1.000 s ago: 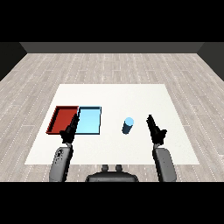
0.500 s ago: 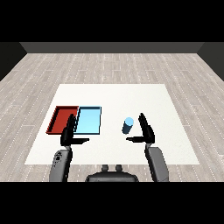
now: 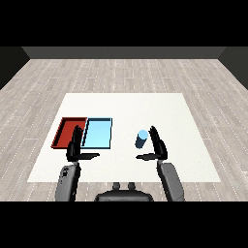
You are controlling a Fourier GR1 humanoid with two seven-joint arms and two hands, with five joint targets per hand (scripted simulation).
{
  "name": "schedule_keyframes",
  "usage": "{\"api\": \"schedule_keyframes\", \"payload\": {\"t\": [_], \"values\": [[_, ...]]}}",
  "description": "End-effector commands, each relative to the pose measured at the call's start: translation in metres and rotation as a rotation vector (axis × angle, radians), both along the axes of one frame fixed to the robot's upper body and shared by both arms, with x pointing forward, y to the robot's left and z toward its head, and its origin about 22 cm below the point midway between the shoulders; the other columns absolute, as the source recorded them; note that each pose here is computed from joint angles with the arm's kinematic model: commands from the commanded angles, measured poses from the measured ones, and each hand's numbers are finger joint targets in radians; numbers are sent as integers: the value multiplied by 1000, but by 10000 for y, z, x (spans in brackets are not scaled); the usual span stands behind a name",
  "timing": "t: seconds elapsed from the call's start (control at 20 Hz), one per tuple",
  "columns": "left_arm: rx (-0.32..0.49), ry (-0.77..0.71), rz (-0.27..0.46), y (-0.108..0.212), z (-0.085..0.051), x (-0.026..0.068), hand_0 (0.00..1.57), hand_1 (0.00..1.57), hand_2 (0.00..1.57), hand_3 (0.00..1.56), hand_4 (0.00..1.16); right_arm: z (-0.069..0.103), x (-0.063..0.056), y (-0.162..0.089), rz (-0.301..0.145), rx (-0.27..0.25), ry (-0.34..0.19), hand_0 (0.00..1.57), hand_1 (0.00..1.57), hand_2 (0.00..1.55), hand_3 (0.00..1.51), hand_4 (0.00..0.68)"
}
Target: Pick the blue can and put it in the blue box
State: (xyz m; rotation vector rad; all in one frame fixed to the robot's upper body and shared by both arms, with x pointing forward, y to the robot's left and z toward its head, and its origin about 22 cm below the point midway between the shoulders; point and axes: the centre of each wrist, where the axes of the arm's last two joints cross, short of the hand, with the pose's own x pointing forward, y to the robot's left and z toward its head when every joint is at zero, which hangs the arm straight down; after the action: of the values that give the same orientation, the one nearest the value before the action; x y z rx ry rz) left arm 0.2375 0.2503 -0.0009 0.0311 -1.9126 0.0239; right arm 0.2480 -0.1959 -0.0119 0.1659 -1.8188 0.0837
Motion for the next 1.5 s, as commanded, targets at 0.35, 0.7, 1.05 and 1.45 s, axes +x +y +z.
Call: {"api": "schedule_keyframes", "payload": {"t": [0.35,0.7,1.05,1.45], "values": [[13,-19,20,18,-109,-196,0,0,0,0,0,-48,56,-77,-19,-2,-1,0,0,0,0,0],[23,-34,-7,-23,-190,-98,0,0,0,0,0,-93,257,-129,-36,47,21,0,0,0,0,0],[22,4,11,-47,24,-16,0,0,0,0,0,-186,356,-187,-65,20,122,0,0,0,0,0],[26,-13,38,-19,-3,0,0,0,0,0,0,-406,412,-97,-104,38,155,0,0,0,0,0]]}}
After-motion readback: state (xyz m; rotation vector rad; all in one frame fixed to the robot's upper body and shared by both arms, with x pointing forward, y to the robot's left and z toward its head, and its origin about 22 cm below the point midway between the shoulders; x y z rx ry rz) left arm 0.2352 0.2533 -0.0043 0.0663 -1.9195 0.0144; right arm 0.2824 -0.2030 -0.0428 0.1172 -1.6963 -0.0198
